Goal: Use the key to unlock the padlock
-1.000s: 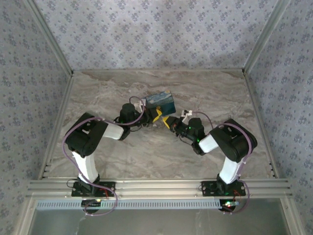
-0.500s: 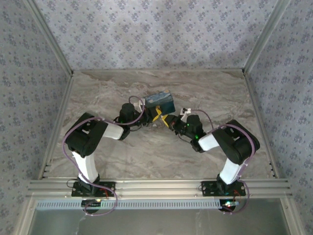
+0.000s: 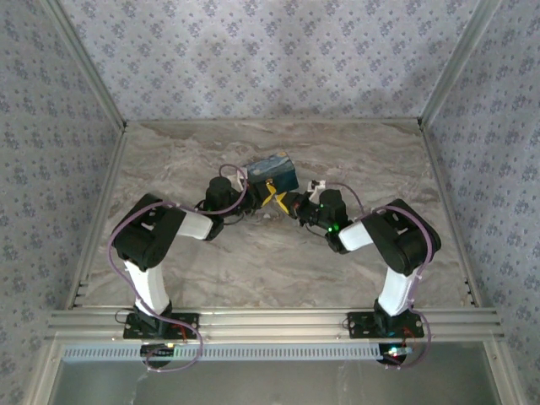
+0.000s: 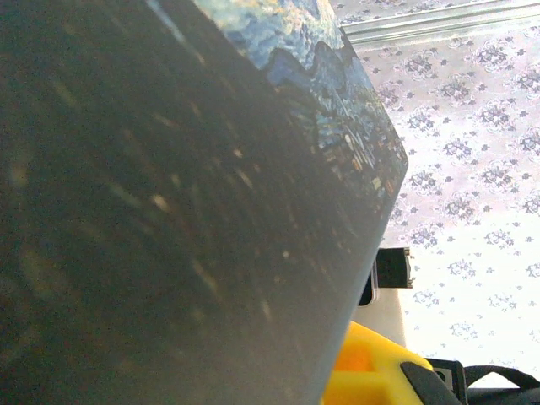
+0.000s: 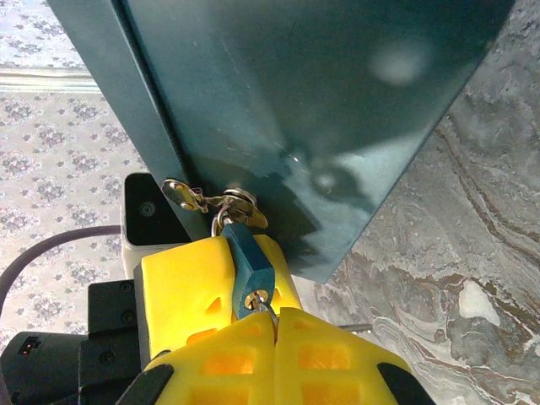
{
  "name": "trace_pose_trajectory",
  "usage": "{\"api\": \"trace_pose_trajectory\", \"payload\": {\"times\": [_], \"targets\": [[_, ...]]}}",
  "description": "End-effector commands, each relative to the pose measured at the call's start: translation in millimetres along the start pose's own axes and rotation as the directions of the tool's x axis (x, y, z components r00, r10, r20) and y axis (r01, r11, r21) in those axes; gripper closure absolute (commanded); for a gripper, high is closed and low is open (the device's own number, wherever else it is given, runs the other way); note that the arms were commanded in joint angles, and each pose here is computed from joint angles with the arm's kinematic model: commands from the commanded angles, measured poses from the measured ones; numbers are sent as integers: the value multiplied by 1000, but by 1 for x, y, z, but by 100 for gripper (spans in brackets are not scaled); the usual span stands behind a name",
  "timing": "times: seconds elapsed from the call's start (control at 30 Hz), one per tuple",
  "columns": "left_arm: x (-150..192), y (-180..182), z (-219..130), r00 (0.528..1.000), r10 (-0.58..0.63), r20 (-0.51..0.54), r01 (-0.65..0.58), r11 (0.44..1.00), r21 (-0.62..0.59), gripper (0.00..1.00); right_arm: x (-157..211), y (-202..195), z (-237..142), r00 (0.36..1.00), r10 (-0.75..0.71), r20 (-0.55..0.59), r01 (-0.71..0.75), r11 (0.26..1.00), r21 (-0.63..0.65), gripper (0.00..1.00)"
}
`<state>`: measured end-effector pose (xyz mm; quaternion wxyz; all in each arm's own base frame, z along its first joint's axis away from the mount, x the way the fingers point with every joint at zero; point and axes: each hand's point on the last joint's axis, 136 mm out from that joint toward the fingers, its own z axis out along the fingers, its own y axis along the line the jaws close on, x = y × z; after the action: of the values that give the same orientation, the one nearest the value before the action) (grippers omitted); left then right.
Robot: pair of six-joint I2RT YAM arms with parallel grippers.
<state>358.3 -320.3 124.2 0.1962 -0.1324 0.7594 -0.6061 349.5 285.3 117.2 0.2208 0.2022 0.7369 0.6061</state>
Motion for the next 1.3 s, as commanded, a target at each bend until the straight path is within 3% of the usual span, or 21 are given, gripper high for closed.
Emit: {"api": "trace_pose_trajectory", "payload": {"times": [0.0, 0.17, 0.43, 0.67, 0.87, 1.03, 1.27], "targets": [[63, -33, 5, 959, 82, -272, -51, 992, 119, 100, -8, 28, 10, 999, -39, 10, 40, 997, -66, 100], [54, -20, 3, 968, 65, -242, -49, 996, 71, 100, -3, 10, 2, 1000, -30, -7, 30, 999, -16, 94], [35, -2, -1, 982, 43, -185, -44, 999, 0, 100, 13, -33, -28, 1000, -13, -27, 16, 996, 92, 74], [33, 13, -2, 984, 41, -175, -53, 996, -67, 100, 29, -51, -59, 993, -84, -84, 102, 967, 235, 67], [36, 18, -4, 984, 28, -178, -46, 994, -98, 100, 35, -49, -89, 942, -292, -163, 334, 835, 437, 65], [38, 9, -4, 983, 42, -180, -65, 990, -124, 100, 32, -44, -100, 891, -404, -205, 450, 737, 505, 67], [41, 2, -6, 979, 71, -191, -106, 978, -181, 100, 38, -32, -84, 771, -557, -310, 626, 573, 529, 68]]}}
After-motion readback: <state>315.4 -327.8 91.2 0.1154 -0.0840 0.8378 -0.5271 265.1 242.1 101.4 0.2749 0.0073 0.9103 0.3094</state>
